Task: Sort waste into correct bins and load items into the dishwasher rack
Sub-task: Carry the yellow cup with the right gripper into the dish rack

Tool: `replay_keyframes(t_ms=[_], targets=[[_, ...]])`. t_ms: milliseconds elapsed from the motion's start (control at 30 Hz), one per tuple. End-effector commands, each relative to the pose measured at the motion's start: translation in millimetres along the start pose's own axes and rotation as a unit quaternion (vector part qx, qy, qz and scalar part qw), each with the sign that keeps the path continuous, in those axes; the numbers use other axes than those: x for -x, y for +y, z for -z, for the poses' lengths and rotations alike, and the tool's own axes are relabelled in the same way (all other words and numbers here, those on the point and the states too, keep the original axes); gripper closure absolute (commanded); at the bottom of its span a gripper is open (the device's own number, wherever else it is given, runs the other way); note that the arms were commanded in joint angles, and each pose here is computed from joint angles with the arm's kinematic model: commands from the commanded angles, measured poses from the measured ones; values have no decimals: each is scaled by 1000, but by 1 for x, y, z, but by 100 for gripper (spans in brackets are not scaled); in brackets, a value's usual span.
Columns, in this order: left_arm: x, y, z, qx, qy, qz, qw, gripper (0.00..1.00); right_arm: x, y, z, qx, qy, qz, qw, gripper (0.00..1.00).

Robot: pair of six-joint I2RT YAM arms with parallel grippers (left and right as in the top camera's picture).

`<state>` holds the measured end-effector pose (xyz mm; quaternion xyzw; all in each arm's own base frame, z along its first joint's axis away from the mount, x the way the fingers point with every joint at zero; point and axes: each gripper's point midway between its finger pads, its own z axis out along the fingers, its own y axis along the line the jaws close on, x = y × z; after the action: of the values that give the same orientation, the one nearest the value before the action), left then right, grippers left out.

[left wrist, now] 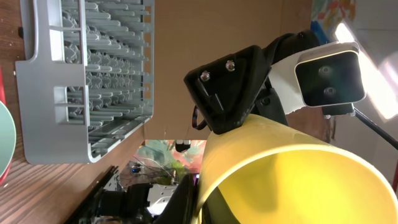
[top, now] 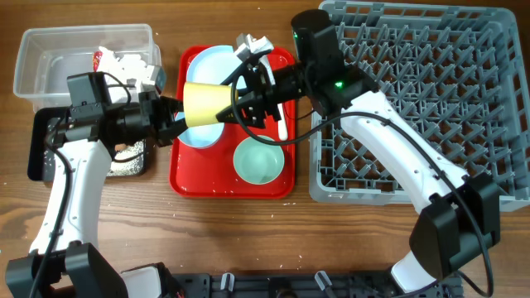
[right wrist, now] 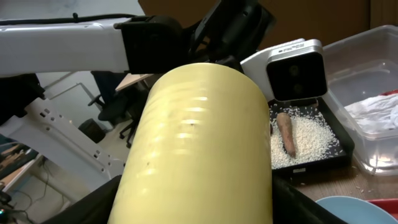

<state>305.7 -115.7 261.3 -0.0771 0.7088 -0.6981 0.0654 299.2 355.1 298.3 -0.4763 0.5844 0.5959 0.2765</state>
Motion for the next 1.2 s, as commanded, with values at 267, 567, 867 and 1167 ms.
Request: replay_keyframes(t_ms=[267, 567, 867, 1167], targets=[[3, -3, -1, 12, -6, -6, 1000, 85, -3, 8, -10, 33, 3, -17, 999, 45], [3, -3, -1, 12, -6, -6, 1000, 69, -2, -7, 13, 11, -7, -50, 999, 47], [9, 5, -1, 37, -22, -7, 999, 68, -26, -59, 59, -126, -6, -160, 979, 46], [48, 68, 23, 226, -143, -1, 964, 58, -53, -85, 120, -353, 27, -243, 903, 46]])
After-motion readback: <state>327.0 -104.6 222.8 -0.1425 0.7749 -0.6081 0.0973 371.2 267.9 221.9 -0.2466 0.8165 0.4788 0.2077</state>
